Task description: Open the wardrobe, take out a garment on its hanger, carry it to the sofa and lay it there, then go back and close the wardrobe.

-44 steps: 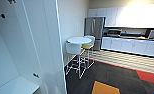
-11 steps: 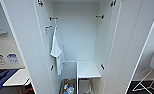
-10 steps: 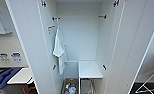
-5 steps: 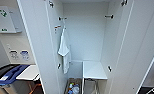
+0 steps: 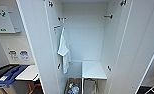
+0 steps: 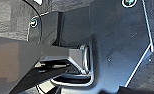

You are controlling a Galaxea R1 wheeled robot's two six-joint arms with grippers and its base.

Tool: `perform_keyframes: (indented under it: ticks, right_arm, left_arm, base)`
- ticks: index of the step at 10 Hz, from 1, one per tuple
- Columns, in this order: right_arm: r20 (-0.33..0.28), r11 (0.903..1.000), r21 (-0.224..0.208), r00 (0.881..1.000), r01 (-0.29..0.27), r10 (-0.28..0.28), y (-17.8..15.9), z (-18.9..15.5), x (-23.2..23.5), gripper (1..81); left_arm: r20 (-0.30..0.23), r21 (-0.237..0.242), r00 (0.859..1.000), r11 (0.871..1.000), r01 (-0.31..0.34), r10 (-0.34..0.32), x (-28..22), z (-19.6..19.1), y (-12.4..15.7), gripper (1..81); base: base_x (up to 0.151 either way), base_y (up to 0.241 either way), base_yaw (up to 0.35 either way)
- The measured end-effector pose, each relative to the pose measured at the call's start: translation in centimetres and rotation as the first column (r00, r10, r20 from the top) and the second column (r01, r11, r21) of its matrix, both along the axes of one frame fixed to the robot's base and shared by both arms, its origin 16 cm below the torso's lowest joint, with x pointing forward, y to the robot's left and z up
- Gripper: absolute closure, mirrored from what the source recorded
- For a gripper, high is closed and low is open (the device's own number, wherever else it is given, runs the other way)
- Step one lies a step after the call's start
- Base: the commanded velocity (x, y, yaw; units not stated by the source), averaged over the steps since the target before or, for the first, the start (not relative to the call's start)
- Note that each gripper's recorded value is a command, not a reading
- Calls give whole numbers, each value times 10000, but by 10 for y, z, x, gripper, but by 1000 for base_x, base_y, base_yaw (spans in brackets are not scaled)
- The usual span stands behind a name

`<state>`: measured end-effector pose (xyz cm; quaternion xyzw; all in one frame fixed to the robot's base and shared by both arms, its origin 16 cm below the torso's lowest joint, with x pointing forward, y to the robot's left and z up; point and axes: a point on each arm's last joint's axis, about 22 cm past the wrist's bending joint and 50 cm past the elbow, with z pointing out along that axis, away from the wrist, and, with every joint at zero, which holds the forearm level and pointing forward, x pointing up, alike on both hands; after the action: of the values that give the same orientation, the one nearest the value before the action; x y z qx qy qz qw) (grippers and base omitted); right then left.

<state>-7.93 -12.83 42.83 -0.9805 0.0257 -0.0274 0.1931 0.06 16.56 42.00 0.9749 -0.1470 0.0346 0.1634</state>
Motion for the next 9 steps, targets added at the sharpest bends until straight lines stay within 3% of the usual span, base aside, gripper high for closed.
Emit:
perform_keyframes:
  ticks: [2,5,9]
  right_arm:
    - [-8,10000,39,10000,26,-26,3,0,0,10]
    - [-155,10000,44,9999,24,-23,3,1,-15,10]
    - [16,10000,53,10000,50,-50,3,1,2,10]
  left_arm:
    - [0,9,10000,10000,0,0,0,0,1,10]
    - [-190,16,9998,10000,-10,10,-19,0,2,10]
    - [-36,30,10000,10000,-19,19,-2,0,4,10]
  base:
    - [35,0,0]
    - [130,0,0]
    - [139,0,0]
